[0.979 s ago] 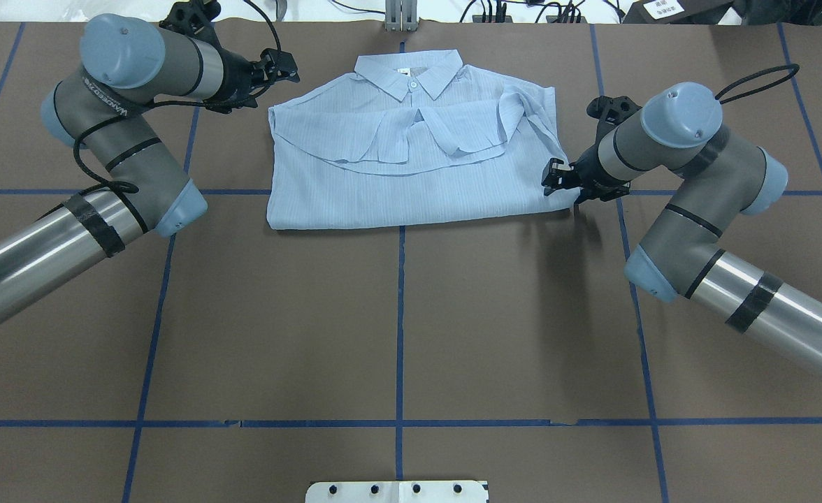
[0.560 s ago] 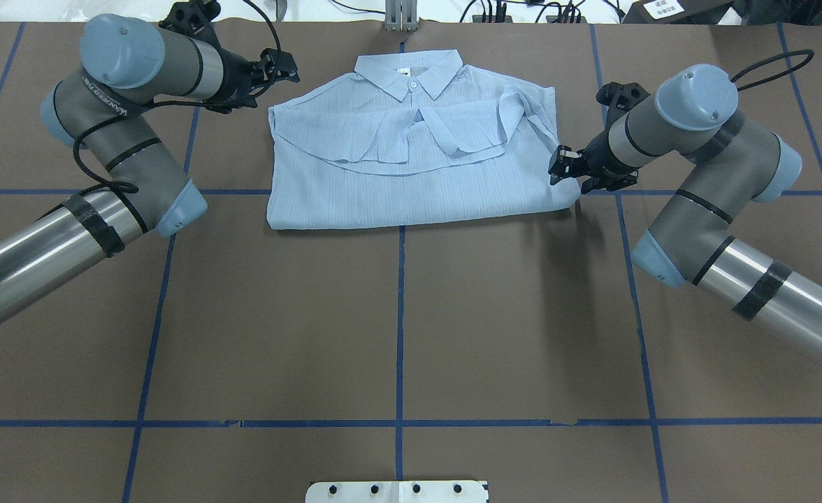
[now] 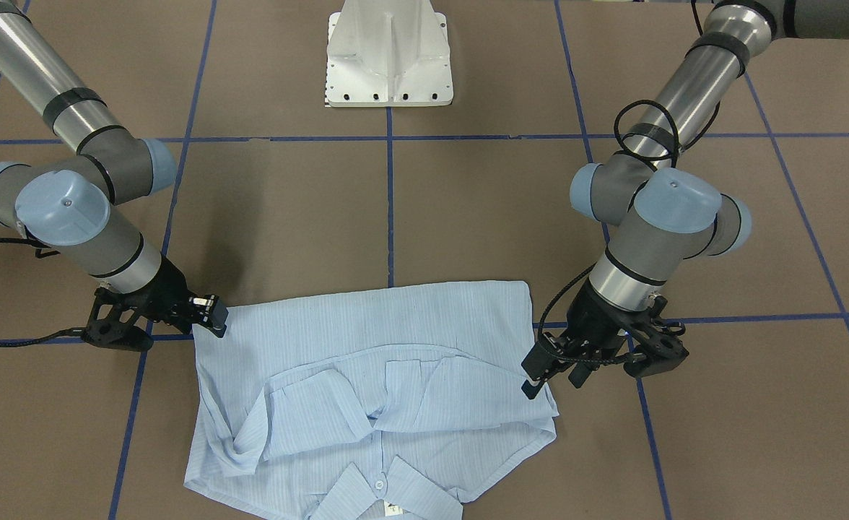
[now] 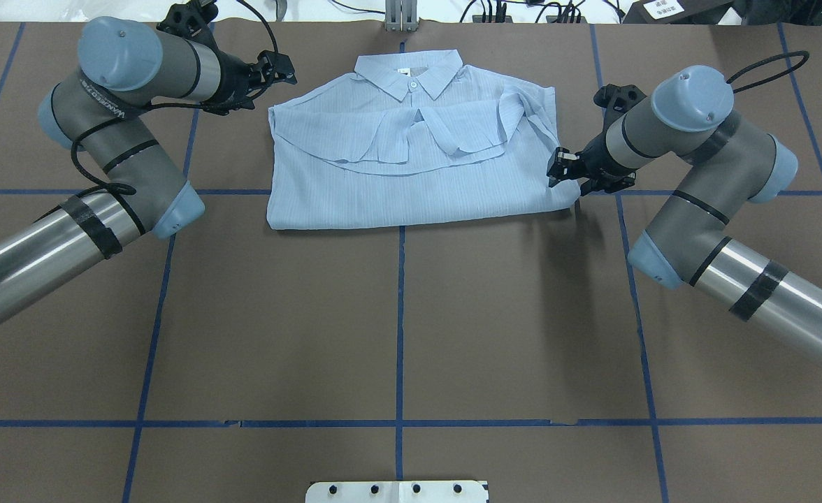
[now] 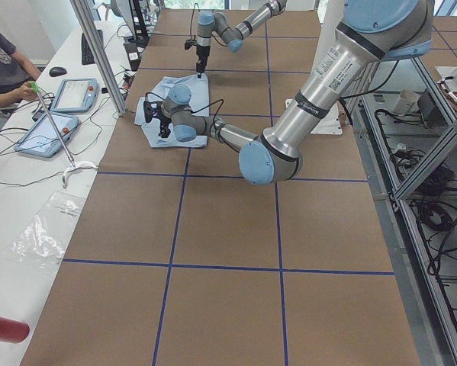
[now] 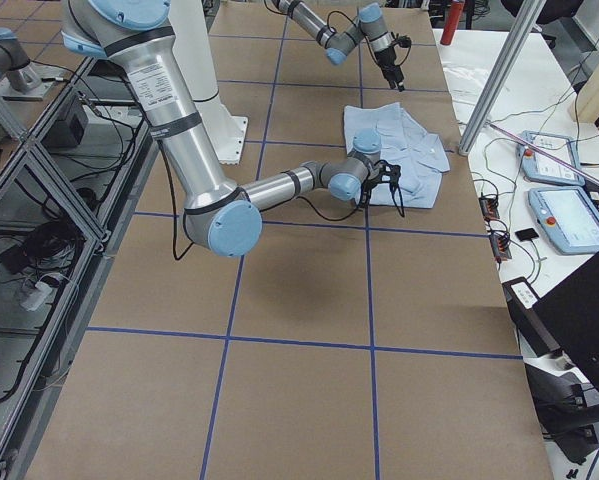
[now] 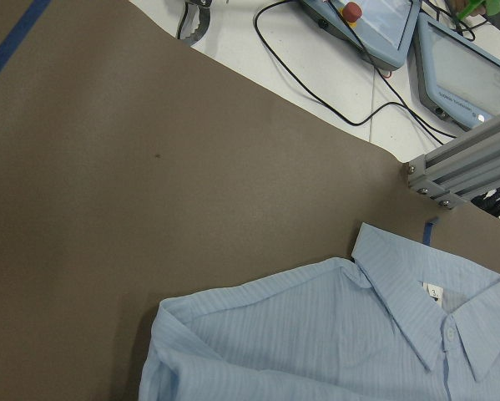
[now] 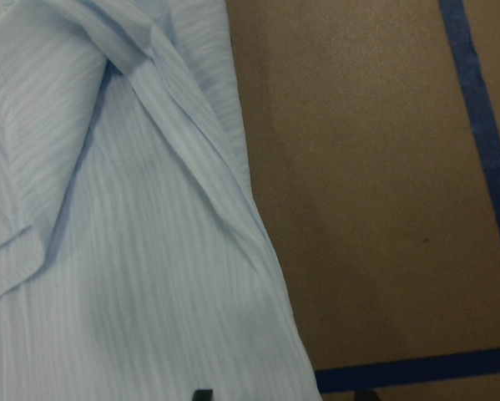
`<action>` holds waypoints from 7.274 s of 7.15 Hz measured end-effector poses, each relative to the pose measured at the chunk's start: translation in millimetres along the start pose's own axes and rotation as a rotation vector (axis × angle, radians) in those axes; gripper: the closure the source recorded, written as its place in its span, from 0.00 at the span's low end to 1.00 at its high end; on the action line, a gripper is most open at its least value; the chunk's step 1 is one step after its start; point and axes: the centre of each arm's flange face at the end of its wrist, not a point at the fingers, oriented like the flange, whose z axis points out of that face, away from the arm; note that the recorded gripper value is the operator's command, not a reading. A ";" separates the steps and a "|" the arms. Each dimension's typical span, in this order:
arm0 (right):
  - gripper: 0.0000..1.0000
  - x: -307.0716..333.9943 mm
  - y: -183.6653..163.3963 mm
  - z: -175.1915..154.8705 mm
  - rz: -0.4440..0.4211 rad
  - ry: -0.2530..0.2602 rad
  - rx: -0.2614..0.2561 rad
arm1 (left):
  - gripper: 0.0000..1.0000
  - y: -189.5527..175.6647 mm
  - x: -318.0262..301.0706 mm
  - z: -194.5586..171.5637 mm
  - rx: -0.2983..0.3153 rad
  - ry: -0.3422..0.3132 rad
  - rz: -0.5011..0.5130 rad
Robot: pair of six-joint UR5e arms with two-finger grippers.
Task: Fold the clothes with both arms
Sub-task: 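Move the right gripper down to the folded shirt's side edge, then grasp the side edge with the right gripper and drag it toward the robot, then release the shirt with the right gripper while the left gripper reaches the opposite edge, then grasp the edge with the left gripper and pull it away from the robot, then release the shirt with the left gripper while the right gripper moves over the shirt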
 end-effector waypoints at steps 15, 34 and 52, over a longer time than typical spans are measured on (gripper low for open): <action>0.00 88.4 361.3 -140.8 -0.312 -0.095 -0.515 | 0.00 12.1 -13.2 -54.1 0.014 0.061 0.006; 0.00 34.8 220.9 -180.2 -0.216 -0.213 0.011 | 0.63 309.1 82.3 -1.0 -0.239 -0.137 -0.181; 0.00 18.1 179.5 -154.2 -0.184 -0.197 0.082 | 0.00 24.3 97.4 80.0 0.220 -0.123 0.145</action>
